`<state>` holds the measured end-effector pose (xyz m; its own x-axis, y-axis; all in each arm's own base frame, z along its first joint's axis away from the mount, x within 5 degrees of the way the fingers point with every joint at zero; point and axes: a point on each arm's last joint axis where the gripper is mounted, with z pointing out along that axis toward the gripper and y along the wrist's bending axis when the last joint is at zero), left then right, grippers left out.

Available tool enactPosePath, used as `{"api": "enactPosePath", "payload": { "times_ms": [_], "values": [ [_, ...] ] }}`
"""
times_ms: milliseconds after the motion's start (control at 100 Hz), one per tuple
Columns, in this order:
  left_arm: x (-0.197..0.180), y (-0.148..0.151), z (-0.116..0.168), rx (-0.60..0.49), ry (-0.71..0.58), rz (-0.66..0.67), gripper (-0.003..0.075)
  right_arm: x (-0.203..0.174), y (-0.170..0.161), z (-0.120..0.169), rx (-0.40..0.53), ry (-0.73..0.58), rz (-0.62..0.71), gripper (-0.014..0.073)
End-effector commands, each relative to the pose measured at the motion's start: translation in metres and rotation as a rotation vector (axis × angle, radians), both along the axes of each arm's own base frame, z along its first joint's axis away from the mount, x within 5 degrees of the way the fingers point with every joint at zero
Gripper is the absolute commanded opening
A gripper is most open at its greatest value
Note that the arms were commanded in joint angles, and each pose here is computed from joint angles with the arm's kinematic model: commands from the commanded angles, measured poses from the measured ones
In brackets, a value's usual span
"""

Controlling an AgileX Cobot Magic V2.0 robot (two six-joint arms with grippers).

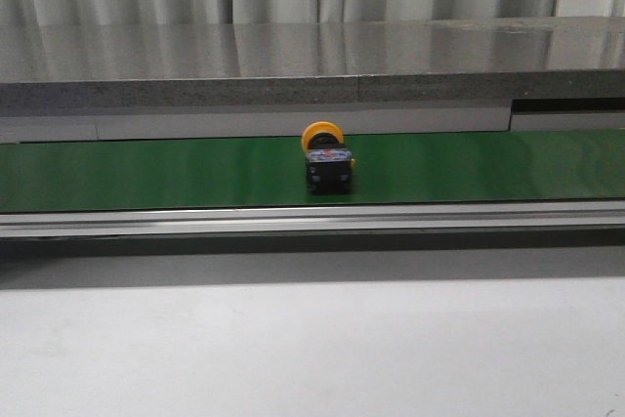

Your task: Move button from left to right

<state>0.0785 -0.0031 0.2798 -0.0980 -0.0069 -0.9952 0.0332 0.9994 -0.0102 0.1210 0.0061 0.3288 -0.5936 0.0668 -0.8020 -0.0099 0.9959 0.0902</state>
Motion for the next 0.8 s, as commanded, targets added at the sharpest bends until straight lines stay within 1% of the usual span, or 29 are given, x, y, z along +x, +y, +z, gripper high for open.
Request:
{"api": "enactPosePath", "payload": {
  "times_ms": [0, 40, 110, 180, 300, 350, 400, 440, 530, 690, 790],
  "values": [
    [0.0, 0.0, 0.016, -0.015, -0.105, 0.005, -0.002, 0.004, 0.001, 0.015, 0.014, -0.08, -0.002, -0.0052],
    [0.0, 0.0, 0.016, -0.015, -0.105, 0.005, -0.002, 0.004, 0.001, 0.015, 0.016, -0.08, -0.001, -0.0028],
    [0.0, 0.0, 0.016, -0.015, -0.105, 0.005, -0.002, 0.004, 0.001, 0.015, 0.017, -0.081, -0.001, 0.0055],
    [0.0, 0.0, 0.016, -0.015, -0.105, 0.005, -0.002, 0.004, 0.001, 0.015, 0.021, -0.082, -0.001, 0.0179],
    [0.0, 0.0, 0.016, -0.015, -0.105, 0.005, -0.002, 0.005, 0.002, 0.016, 0.043, -0.091, 0.001, 0.0452],
    [0.0, 0.0, 0.016, -0.015, -0.105, 0.005, -0.002, 0.005, 0.002, 0.017, 0.047, -0.102, 0.0, 0.0537],
    [0.0, 0.0, 0.016, -0.015, -0.105, 0.005, -0.002, 0.006, 0.002, 0.018, 0.05, -0.115, -0.001, 0.0593],
    [0.0, 0.0, 0.016, -0.015, -0.105, 0.005, -0.002, 0.006, 0.002, 0.019, 0.051, -0.129, -0.002, 0.0616],
    [0.0, 0.0, 0.016, -0.015, -0.105, 0.005, -0.002, 0.009, 0.002, 0.021, 0.053, -0.155, -0.005, 0.0616],
    [0.0, 0.0, 0.016, -0.015, -0.105, 0.005, -0.002, 0.03, 0.003, 0.019, 0.062, -0.084, -0.001, 0.0616],
    [0.0, 0.0, 0.016, -0.015, -0.105, 0.005, -0.0021, 0.052, 0.005, 0.02, 0.034, -0.035, 0.036, 0.0616]
  ]
}}
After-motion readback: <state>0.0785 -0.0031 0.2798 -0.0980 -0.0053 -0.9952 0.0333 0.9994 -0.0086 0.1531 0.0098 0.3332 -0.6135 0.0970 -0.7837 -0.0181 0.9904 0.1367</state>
